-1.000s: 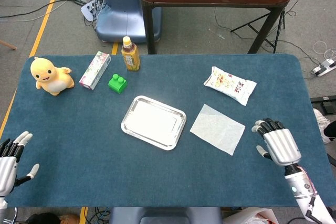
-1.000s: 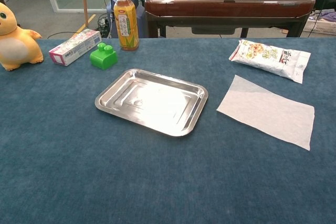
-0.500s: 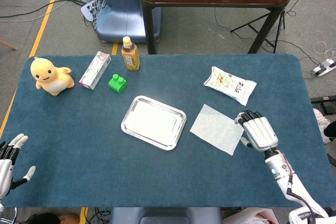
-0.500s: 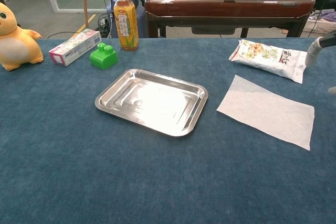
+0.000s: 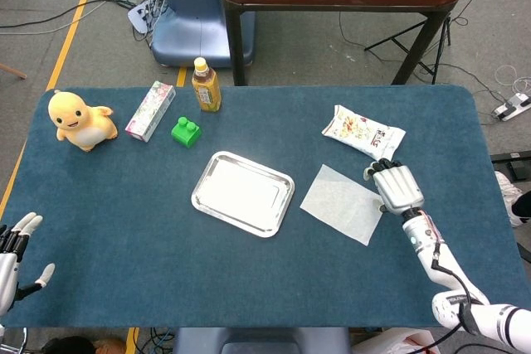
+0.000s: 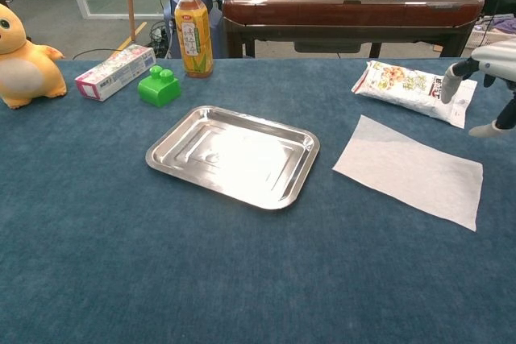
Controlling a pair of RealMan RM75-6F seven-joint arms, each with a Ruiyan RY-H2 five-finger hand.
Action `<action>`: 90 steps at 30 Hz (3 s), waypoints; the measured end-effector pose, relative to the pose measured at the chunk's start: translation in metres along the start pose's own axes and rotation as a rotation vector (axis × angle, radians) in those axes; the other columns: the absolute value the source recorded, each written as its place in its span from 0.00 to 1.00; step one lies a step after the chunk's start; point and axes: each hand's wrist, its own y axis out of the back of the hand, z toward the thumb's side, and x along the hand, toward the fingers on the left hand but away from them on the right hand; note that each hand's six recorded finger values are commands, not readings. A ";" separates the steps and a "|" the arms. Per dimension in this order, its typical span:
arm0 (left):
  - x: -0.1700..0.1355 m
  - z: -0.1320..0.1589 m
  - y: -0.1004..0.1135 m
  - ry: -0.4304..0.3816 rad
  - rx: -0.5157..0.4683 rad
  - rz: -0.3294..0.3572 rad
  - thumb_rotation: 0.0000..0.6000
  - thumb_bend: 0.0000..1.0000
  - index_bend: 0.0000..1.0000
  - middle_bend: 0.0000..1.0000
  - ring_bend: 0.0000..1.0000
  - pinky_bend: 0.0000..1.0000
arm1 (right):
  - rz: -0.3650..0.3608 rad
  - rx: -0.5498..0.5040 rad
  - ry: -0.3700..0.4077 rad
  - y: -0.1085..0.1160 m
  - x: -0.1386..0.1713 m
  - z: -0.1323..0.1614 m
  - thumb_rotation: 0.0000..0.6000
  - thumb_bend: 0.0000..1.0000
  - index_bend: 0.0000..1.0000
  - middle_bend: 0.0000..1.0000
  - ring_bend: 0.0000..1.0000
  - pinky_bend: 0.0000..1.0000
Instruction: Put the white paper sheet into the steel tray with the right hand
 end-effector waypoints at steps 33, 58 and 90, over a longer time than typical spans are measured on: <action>-0.006 -0.013 0.001 0.038 0.006 -0.002 1.00 0.25 0.13 0.12 0.14 0.06 | 0.163 0.135 -0.014 -0.016 -0.113 0.072 1.00 0.42 0.39 0.19 0.07 0.30; -0.005 -0.013 0.000 0.032 0.005 0.000 1.00 0.25 0.13 0.12 0.14 0.06 | 0.154 0.047 0.004 -0.032 -0.108 0.073 1.00 0.46 0.52 0.25 0.06 0.29; -0.011 -0.016 0.006 0.048 0.013 0.014 1.00 0.25 0.13 0.12 0.14 0.06 | 0.064 -0.300 0.219 0.035 -0.094 0.111 1.00 0.46 0.68 0.37 0.15 0.30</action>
